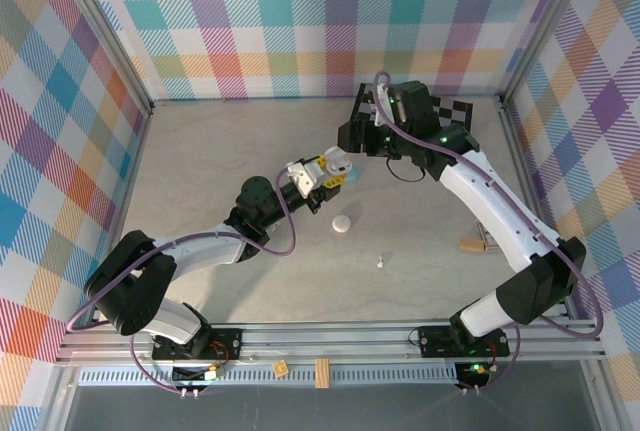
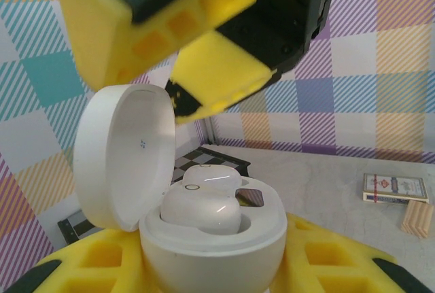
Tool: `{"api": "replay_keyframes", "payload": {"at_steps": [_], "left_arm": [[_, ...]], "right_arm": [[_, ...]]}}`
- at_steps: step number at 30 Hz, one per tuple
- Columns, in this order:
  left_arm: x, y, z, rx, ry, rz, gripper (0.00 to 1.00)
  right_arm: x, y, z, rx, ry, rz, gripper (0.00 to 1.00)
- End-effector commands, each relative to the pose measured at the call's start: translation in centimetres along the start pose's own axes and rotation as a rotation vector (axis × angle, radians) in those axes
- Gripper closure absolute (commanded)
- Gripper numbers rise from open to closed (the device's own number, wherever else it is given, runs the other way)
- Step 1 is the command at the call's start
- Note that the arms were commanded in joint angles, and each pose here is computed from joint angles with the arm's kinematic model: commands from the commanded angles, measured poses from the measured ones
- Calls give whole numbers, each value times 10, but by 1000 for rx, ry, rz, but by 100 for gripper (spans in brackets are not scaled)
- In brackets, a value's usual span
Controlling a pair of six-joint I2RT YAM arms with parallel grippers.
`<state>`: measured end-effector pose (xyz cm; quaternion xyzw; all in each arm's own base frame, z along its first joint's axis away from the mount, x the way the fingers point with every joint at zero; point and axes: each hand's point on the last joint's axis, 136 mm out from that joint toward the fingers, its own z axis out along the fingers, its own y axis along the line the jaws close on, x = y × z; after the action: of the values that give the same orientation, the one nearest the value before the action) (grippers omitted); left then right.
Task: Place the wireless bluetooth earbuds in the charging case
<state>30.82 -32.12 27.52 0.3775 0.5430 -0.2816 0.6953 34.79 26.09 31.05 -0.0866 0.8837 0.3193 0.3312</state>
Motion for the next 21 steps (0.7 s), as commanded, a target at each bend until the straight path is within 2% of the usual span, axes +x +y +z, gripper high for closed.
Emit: {"api": "replay_keyframes", "payload": {"at_steps": [1, 8, 11, 16, 21], "left_arm": [[-23, -3, -5, 9, -72, 32, 67], [-31, 1, -7, -11, -88, 26, 67], [-32, 1, -7, -11, -91, 24, 67], [-38, 1, -8, -7, -113, -3, 67], [-47, 2, -7, -6, -148, -44, 67]], "right_arm": [[-3, 2, -7, 6, -3, -33, 35], [18, -1, -25, 3, 24, -43, 33], [18, 0, -36, -23, 0, -14, 33], [15, 12, -49, -227, -31, 132, 31], [22, 27, -48, -451, 30, 266, 27]]}}
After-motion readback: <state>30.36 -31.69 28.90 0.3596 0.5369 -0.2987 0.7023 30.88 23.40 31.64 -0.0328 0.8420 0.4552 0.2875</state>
